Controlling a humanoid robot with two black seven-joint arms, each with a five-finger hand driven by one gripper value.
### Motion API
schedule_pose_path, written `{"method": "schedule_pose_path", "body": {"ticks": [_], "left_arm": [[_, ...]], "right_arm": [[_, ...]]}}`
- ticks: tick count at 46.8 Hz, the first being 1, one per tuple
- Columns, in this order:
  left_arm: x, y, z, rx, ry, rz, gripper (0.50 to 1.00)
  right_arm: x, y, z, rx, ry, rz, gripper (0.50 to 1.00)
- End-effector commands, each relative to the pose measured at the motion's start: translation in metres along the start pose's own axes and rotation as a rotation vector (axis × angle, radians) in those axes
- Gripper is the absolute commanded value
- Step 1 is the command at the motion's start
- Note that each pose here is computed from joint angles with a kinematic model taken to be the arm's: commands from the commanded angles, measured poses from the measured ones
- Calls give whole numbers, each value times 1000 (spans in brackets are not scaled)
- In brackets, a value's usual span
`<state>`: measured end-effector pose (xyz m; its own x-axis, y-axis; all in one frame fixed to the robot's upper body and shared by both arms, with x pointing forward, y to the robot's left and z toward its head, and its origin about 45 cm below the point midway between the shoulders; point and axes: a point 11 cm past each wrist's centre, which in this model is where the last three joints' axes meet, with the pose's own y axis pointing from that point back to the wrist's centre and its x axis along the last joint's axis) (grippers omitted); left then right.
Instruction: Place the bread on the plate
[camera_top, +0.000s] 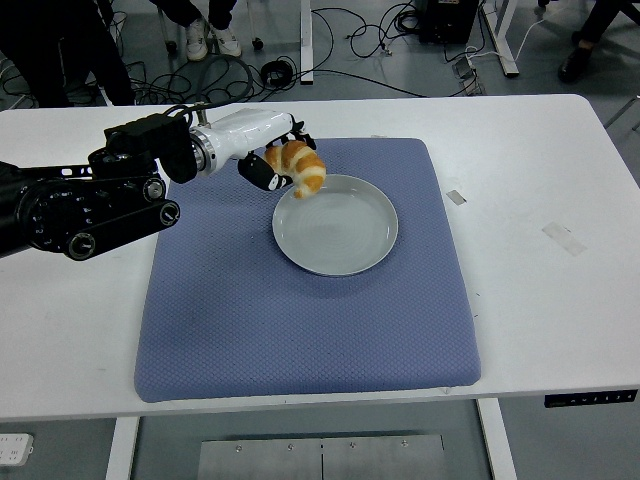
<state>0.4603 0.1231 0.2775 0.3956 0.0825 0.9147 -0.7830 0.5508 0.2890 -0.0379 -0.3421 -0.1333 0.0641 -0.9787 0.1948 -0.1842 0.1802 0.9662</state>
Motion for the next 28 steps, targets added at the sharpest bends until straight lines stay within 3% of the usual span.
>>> {"method": "schedule_pose_path", "body": {"ticks": [1,9,28], "left_arm": [[-8,-5,12,-27,-17,-12,604],[-17,-10,27,-56,-34,-25,605],[-33,-10,28,-59,-21,-53,608]], "right_arm": [[0,0,0,0,0,1,1000],[0,0,0,0,0,1,1000],[0,0,0,0,-1,-1,1000]]}}
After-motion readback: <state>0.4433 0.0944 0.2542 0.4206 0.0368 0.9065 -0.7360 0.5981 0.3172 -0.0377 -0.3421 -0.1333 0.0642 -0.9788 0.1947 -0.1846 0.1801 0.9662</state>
